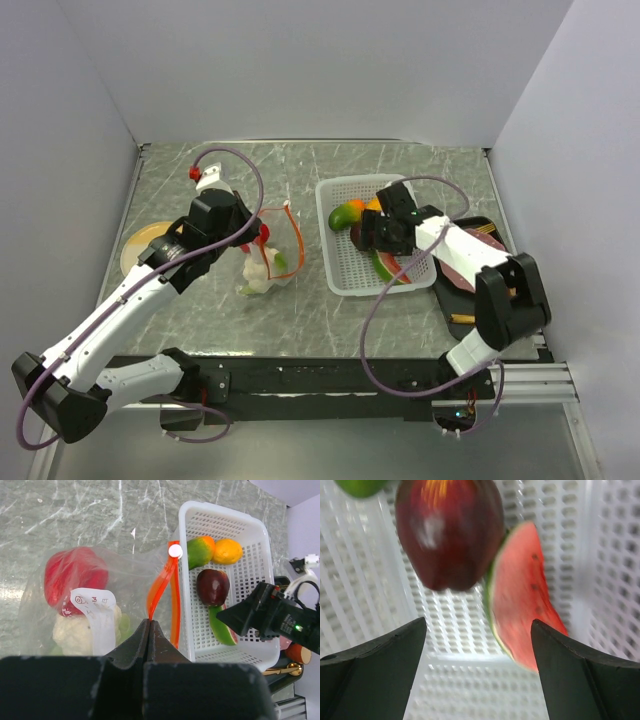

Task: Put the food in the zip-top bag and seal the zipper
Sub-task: Pick up the fake fruit from the bin.

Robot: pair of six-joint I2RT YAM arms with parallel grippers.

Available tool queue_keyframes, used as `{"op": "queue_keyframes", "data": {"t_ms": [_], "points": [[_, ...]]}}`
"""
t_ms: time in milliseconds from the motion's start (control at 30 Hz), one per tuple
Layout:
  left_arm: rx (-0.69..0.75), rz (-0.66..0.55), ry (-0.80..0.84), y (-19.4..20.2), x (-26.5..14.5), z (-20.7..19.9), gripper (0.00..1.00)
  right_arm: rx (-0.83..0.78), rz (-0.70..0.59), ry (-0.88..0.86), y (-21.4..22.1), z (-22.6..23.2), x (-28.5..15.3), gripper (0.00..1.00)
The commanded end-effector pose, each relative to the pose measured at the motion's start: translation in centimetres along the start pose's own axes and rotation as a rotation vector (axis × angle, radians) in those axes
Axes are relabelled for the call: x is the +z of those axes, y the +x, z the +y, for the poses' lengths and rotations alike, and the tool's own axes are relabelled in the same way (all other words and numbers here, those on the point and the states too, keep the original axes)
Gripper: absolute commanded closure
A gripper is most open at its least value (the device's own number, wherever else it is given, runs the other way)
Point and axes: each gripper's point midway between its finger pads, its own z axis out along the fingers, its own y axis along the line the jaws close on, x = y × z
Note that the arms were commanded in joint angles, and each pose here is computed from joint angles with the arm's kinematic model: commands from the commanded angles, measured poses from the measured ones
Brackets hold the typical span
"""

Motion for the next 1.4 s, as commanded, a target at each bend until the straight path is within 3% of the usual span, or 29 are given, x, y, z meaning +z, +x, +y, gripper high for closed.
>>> {"op": "queue_keyframes", "data": {"t_ms": [0, 100, 300, 833, 1000, 1367], "points": [[0.004, -0.011, 0.051, -0.6, 0.1, -1.2, 0.99, -0.073, -0.029, 0.064, -0.8, -1.4, -3.0, 0.08], [0.006, -0.010, 0.046, -0.5, 0.3, -1.2, 0.99, -0.102, 0.027, 0.116, -0.2, -2.2, -2.8, 0.08], [0.005, -0.011, 0.043, -0.4, 0.2, -1.0, 0.99, -0.110, 0.086, 0.143, 1.5, -3.0, -1.3, 0.24], [0.000, -0.015, 0.048, -0.5, -0.1, -0.9, 0.99, -0.129, 0.157, 0.159, 2.9, -3.4, 2.1, 0.26], [-0.001, -0.008, 0.044, -0.3, -0.2, -0.8, 0.99, -0.112, 0.163, 0.123, 2.9, -2.6, 2.8, 0.46], [0.006, -0.008, 0.044, -0.4, -0.1, -0.9, 0.99, -0.019, 0.040, 0.025, -0.5, 0.2, 1.3, 0.61]]}}
